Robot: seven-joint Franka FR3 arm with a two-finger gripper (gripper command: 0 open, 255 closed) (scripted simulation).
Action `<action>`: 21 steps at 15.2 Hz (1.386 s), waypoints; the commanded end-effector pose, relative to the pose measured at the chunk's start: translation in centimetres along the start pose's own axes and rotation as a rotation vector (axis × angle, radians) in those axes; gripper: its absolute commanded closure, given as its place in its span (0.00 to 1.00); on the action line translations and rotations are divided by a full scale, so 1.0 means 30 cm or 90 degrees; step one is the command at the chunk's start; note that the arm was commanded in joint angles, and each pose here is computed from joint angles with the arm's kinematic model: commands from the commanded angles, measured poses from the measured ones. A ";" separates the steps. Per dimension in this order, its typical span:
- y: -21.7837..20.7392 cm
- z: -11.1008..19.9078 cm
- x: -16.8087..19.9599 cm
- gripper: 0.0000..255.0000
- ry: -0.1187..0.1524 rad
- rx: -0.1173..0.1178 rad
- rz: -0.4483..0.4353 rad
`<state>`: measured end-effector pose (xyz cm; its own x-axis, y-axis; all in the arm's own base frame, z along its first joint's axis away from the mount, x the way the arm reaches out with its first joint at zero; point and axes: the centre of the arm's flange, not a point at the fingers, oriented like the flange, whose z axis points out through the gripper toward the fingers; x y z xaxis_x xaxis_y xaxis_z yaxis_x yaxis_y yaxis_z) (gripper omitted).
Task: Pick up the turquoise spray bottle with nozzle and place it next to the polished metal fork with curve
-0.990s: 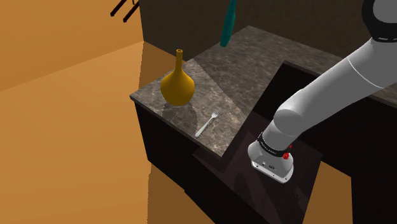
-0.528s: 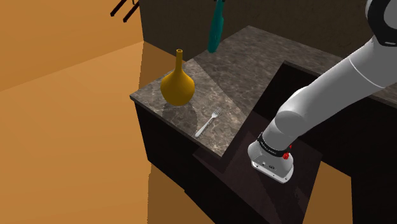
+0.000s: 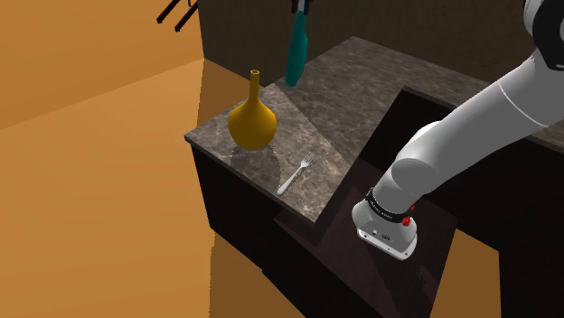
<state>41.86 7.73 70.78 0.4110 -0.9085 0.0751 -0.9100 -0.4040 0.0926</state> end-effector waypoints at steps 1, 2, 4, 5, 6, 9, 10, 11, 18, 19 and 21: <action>-0.003 0.032 -0.003 1.00 0.000 0.000 0.000; -0.005 0.050 -0.004 1.00 0.000 0.000 0.000; -0.008 0.085 -0.007 1.00 0.000 0.000 0.000; -0.010 0.102 -0.008 1.00 0.000 0.000 0.000; -0.011 0.120 -0.009 1.00 0.000 0.000 0.000; -0.016 0.172 -0.013 1.00 0.000 0.000 0.000; -0.018 0.190 -0.015 1.00 0.000 0.000 0.000; -0.020 0.207 -0.016 1.00 0.000 0.000 0.000; -0.031 0.330 -0.025 1.00 0.000 0.000 0.000; -0.033 0.347 -0.027 1.00 0.000 0.000 0.000; -0.036 0.382 -0.029 1.00 0.000 0.000 0.000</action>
<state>41.90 7.66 59.76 0.4108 -0.9086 0.0751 -0.9101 -0.4038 0.0927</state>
